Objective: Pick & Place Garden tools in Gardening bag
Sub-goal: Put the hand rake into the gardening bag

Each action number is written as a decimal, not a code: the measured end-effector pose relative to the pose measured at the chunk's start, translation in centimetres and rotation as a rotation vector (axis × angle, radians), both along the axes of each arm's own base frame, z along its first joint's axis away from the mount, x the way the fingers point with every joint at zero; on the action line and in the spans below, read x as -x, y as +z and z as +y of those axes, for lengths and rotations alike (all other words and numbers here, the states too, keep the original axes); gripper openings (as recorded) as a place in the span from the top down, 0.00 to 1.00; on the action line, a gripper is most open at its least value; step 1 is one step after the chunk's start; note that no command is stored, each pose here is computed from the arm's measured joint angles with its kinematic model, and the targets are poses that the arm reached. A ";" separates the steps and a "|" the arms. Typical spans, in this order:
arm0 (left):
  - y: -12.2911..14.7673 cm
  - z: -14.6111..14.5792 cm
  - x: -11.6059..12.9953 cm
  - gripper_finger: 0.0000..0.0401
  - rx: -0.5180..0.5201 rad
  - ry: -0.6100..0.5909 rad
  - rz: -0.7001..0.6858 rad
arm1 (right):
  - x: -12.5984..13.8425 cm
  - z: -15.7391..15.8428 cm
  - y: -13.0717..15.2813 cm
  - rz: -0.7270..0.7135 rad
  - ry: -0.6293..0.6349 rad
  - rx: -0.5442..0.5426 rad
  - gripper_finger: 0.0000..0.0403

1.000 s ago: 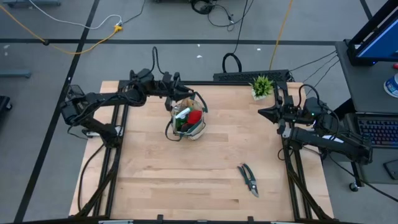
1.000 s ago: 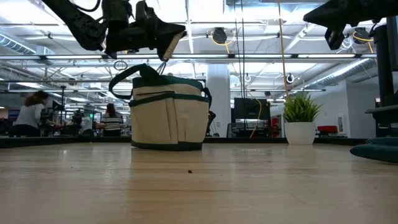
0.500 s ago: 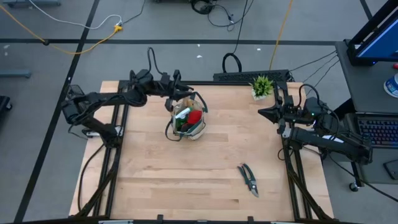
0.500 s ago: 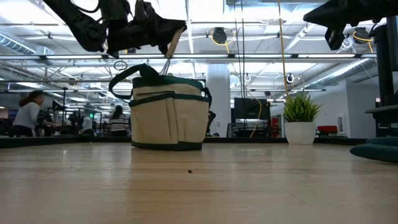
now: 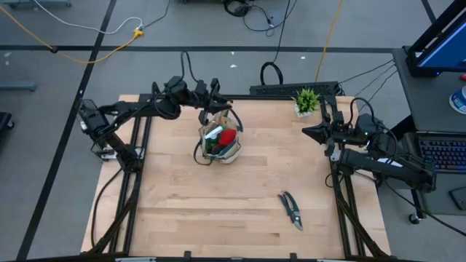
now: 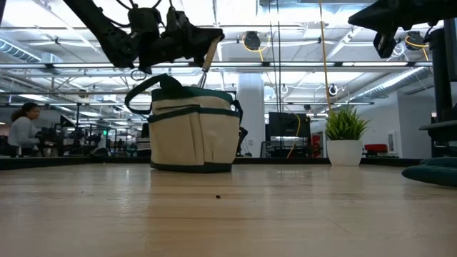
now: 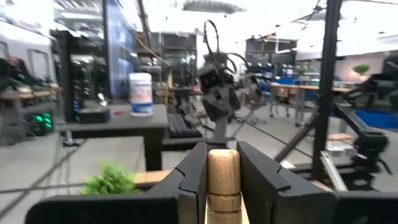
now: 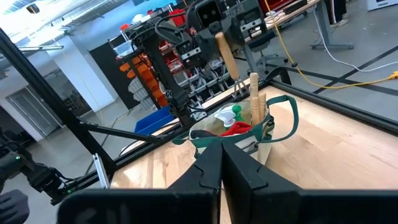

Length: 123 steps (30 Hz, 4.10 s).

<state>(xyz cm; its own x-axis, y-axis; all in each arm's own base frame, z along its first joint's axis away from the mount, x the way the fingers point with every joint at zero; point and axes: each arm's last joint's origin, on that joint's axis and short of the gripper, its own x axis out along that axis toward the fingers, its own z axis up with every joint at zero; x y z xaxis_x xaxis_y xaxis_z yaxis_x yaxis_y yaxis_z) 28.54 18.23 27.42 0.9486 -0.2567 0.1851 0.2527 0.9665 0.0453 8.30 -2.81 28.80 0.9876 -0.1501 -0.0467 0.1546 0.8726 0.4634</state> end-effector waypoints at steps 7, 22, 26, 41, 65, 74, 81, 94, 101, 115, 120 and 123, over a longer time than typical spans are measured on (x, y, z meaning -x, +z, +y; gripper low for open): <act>-0.2 -0.3 -0.1 0.83 0.033 -0.071 0.034 | 0.0 0.0 0.0 0.000 0.000 0.003 1.00; -0.4 -1.0 -0.5 0.83 0.024 -0.099 0.043 | 0.0 0.0 0.0 0.000 0.000 0.003 1.00; -0.3 -0.9 -0.4 0.83 0.026 -0.092 0.038 | 0.0 0.0 0.0 0.000 0.000 0.002 1.00; 0.9 -3.5 -1.6 0.83 0.287 -0.135 0.017 | 0.0 0.0 0.0 -0.002 -0.001 -0.015 1.00; -2.8 -6.7 -4.2 0.83 0.189 0.074 0.259 | 0.0 0.0 0.0 0.002 0.000 0.010 1.00; -2.3 -6.8 -4.0 0.83 0.214 0.055 0.251 | 0.0 0.0 0.0 0.001 -0.001 -0.001 1.00; -0.7 -7.4 -2.4 0.83 0.204 0.073 0.319 | 0.0 0.0 0.0 0.001 -0.001 -0.002 1.00; -1.5 -10.0 -1.3 0.83 0.184 0.162 0.251 | 0.0 -0.1 0.0 0.001 -0.031 -0.006 1.00; -3.3 -10.1 0.7 0.83 0.196 0.213 0.155 | 0.0 -0.1 0.0 -0.001 -0.028 -0.015 1.00; -5.1 -9.1 2.0 0.83 0.137 0.289 0.177 | 0.0 -0.1 0.0 -0.007 -0.030 -0.048 1.00; -5.2 -9.1 2.2 0.83 0.128 0.287 0.161 | 0.0 -0.1 0.0 -0.006 -0.030 -0.044 1.00; -5.3 -9.5 2.0 0.83 0.116 0.271 0.161 | 0.0 -0.1 0.0 -0.006 -0.047 -0.042 1.00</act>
